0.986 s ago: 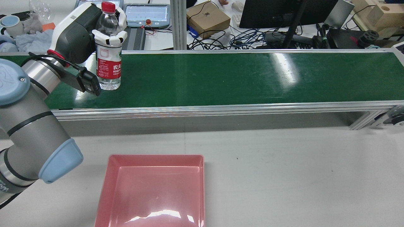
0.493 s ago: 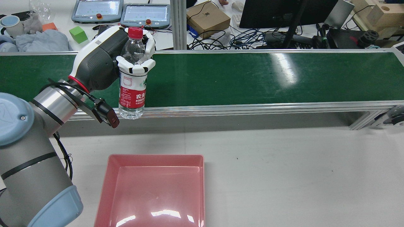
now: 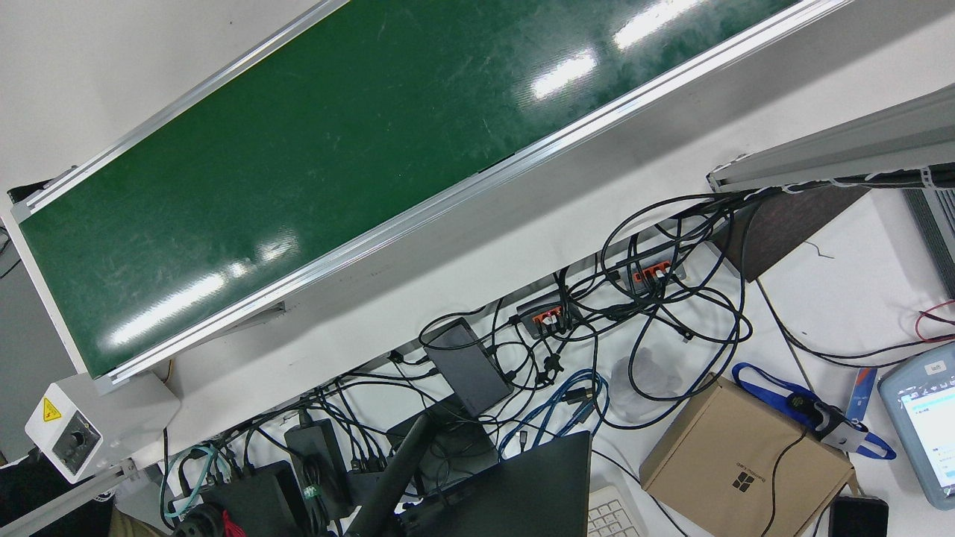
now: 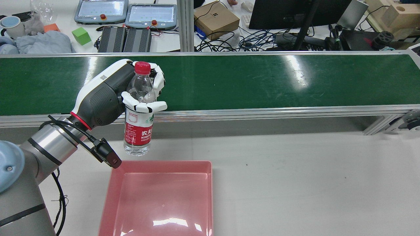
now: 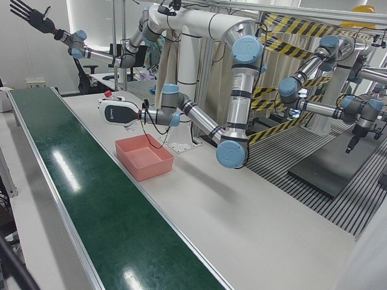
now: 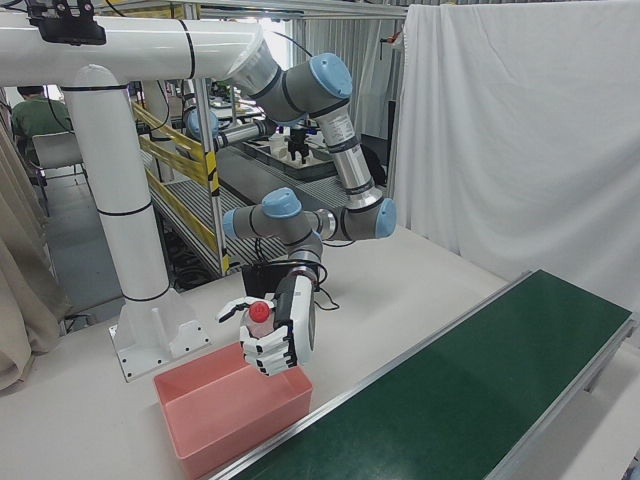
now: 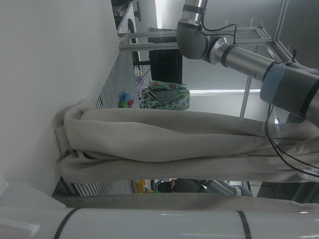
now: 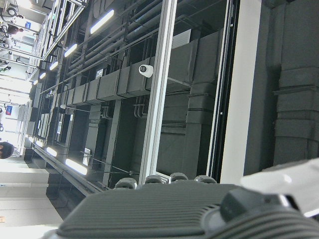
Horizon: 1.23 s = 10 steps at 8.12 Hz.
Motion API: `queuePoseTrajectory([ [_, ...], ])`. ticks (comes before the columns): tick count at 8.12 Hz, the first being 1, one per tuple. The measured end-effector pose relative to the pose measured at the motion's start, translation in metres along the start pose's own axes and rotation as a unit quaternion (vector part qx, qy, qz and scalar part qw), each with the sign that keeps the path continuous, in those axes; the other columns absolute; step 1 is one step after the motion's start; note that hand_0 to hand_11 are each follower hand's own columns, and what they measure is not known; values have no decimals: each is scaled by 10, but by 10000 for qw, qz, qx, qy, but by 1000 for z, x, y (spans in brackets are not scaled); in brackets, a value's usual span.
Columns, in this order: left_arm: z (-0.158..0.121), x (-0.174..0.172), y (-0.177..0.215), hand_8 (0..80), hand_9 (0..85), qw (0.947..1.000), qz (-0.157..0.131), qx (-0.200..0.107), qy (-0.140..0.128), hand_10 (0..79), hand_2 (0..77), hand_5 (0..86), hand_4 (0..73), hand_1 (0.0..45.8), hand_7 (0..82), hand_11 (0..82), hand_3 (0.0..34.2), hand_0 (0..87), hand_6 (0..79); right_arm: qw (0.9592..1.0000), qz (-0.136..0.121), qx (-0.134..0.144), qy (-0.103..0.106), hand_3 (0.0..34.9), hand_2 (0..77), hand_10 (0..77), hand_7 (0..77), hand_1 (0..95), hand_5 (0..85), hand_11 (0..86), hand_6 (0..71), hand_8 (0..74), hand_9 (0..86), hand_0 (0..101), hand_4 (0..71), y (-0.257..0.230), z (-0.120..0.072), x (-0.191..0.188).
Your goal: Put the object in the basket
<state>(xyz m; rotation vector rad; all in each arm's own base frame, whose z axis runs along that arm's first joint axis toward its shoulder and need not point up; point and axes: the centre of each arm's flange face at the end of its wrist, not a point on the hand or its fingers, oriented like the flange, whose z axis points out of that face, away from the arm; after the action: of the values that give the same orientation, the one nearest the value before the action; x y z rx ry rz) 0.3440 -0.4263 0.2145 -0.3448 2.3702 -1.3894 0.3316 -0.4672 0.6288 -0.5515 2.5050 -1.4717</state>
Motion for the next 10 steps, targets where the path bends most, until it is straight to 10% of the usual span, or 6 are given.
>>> queuePoseTrajectory([
  [3, -20, -33, 22, 693, 704, 9998, -131, -12, -130, 654, 365, 567, 595, 33, 605, 774, 0, 631, 660, 10000, 0, 0, 0, 1, 11, 5, 5, 0, 0, 0, 0, 0, 0, 2, 5, 0, 0, 0],
  [5, -31, -38, 27, 464, 578, 9999, -126, 62, -90, 480, 376, 600, 355, 38, 529, 693, 4, 581, 491, 10000, 0, 0, 0, 2, 11, 5, 5, 0, 0, 0, 0, 0, 0, 1, 5, 0, 0, 0],
  [6, -43, -33, 24, 316, 420, 9999, -114, 89, -83, 338, 376, 436, 224, 38, 393, 71, 10, 568, 305, 10000, 0, 0, 0, 2, 11, 0, 5, 0, 0, 0, 0, 0, 0, 2, 5, 0, 0, 0],
  [7, -61, -22, 20, 191, 256, 9999, -112, 91, -75, 256, 142, 327, 98, 251, 262, 11, 16, 538, 131, 10000, 0, 0, 0, 2, 11, 5, 5, 0, 0, 0, 0, 0, 0, 2, 5, 0, 0, 0],
  [8, -81, -9, 19, 98, 136, 9999, -123, 65, -54, 196, 82, 251, 60, 169, 153, 256, 11, 524, 11, 10000, -1, 0, -2, 2, 11, 5, 5, 0, 0, 0, 0, 0, 0, 2, 5, 0, 0, 0],
  [10, -106, 10, 22, 98, 114, 9999, -119, 7, -22, 174, 49, 240, 87, 82, 136, 273, 7, 494, 60, 10000, -1, 0, -2, 2, 11, 5, 5, 0, 0, 0, 0, 0, 0, 3, 5, 0, 0, 0],
])
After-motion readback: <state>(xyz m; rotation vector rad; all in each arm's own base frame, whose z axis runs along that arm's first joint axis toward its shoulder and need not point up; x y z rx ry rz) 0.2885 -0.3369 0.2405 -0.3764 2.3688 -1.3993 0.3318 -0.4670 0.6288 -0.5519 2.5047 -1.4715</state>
